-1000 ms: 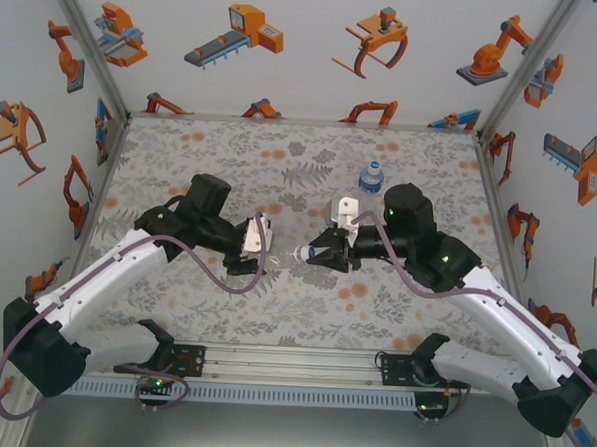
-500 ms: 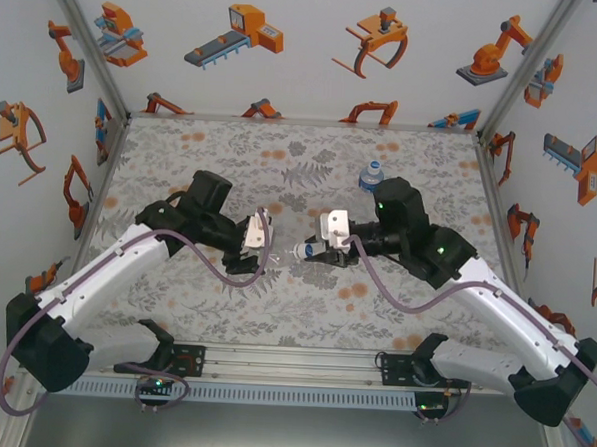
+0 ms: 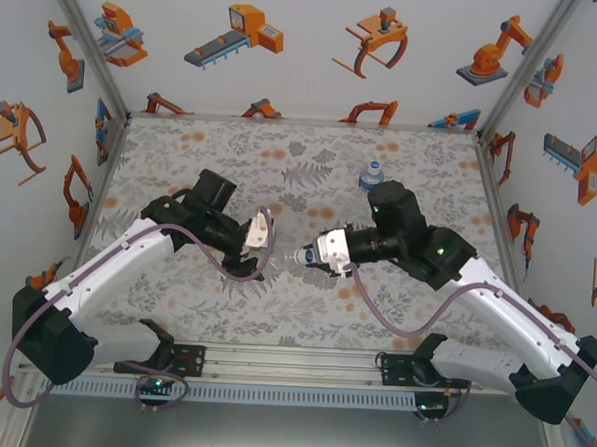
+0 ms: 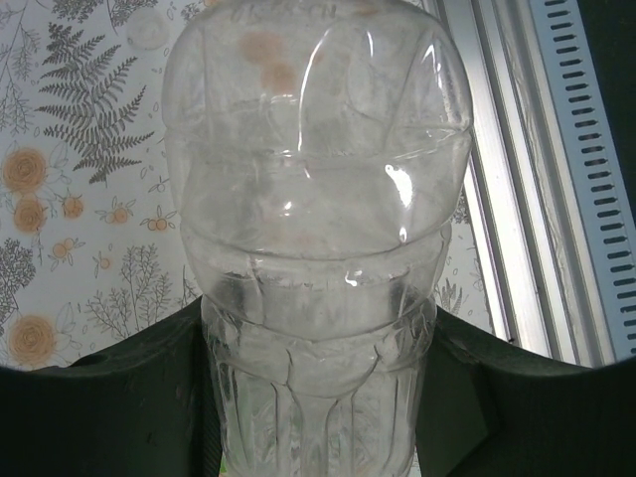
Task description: Screw on the bottle caps
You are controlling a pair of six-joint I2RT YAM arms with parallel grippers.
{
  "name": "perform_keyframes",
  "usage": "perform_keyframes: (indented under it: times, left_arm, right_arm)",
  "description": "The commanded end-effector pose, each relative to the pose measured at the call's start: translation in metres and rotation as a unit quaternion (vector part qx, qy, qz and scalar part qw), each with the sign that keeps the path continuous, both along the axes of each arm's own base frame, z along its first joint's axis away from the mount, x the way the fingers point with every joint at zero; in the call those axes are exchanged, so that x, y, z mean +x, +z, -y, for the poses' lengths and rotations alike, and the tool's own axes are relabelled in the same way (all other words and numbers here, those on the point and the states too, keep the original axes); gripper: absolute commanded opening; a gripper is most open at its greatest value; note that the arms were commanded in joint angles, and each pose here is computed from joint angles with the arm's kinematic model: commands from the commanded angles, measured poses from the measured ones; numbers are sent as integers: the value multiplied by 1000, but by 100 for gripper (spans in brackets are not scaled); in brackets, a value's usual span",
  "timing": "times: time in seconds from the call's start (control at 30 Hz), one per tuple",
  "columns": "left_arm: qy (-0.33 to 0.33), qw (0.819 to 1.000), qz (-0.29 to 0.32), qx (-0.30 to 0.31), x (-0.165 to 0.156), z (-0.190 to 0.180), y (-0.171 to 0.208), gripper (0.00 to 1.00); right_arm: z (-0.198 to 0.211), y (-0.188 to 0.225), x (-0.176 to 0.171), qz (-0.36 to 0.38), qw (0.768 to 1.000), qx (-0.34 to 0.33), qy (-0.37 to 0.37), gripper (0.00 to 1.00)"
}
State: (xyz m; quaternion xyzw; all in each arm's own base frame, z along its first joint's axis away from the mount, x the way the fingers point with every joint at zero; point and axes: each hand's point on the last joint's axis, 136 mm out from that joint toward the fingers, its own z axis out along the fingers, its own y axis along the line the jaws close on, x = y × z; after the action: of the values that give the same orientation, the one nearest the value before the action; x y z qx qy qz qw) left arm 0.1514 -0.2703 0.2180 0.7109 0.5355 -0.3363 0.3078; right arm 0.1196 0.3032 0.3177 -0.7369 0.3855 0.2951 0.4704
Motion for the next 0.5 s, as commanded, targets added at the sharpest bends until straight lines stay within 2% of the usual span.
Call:
perform_keyframes:
  times: [0.0,0.13,0.23,0.33,0.43,0.47]
  left_arm:
    - [-35,998,17,-50,-7,9,26,0]
    - [-23,998,33,-55,-3,9,29,0]
    - [0,997,50,-54,6,9,27,0]
    - [22,996,67,-53,14,9,26,0]
    - [40,994,81,-54,20,8,27,0]
    - [46,994,84,-54,22,8,26,0]
  right_arm:
    - [-8,4,0,-35,999,22,-10,0]
    - [-11,-1,10,-134,988,34,-76,0]
    - [-13,-5,29,-241,955,58,-161,0]
    - [-11,-16,52,-369,887,88,-264,0]
    - [-3,-35,74,-496,781,112,-362,0]
    - [1,-43,80,-537,737,117,-394,0]
